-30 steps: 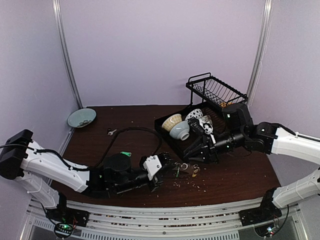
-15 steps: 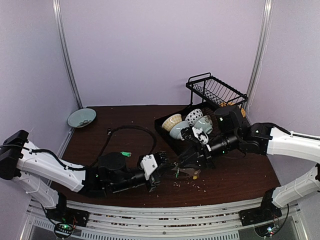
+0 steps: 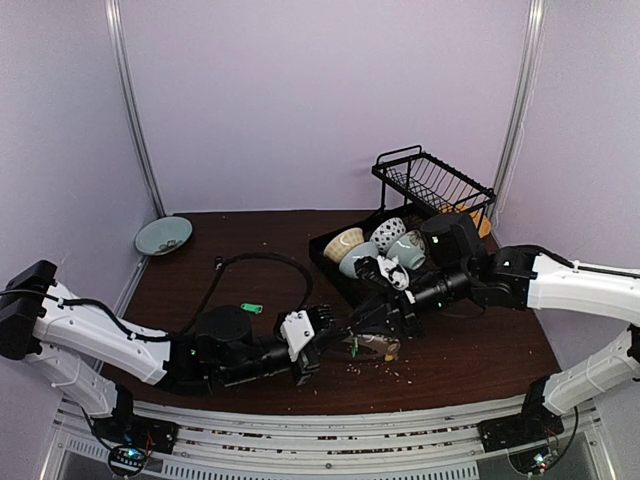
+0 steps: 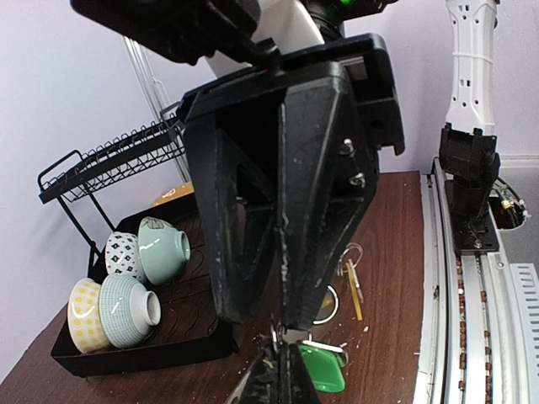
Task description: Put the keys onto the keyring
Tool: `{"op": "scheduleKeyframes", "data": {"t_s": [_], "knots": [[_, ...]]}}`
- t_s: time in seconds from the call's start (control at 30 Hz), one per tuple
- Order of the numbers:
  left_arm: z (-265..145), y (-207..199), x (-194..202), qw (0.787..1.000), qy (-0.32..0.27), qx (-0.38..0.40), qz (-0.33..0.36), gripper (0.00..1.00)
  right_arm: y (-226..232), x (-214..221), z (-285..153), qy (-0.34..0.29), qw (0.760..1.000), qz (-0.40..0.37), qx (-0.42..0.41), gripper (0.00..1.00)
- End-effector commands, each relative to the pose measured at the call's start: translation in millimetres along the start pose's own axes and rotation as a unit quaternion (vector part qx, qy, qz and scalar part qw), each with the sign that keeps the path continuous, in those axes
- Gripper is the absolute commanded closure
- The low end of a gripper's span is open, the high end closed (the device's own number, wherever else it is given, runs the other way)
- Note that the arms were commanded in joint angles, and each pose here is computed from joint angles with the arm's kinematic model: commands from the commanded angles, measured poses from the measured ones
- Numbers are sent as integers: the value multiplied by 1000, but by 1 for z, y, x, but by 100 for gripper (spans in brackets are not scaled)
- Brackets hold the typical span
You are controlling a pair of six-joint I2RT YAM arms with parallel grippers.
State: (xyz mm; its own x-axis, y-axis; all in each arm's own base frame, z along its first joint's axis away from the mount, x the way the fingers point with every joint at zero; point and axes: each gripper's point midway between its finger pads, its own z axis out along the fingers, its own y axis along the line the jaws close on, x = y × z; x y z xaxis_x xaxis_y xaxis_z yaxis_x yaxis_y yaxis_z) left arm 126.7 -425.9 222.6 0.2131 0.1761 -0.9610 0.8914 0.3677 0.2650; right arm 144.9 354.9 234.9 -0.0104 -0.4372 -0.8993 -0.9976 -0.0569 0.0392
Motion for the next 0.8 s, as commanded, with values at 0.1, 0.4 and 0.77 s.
{"op": "scheduleKeyframes", "data": {"t_s": [0.1, 0.4, 0.77], "knots": [[-6, 6, -32, 999, -52, -9, -14, 100, -2, -5, 0, 2, 1000, -9, 7, 79], [-7, 6, -31, 999, -52, -6, -14, 100, -4, -1, 4, 11, 1000, -12, 14, 88], [-8, 5, -31, 999, -52, -5, -15, 100, -5, 2, 5, 18, 1000, -13, 20, 88]]}}
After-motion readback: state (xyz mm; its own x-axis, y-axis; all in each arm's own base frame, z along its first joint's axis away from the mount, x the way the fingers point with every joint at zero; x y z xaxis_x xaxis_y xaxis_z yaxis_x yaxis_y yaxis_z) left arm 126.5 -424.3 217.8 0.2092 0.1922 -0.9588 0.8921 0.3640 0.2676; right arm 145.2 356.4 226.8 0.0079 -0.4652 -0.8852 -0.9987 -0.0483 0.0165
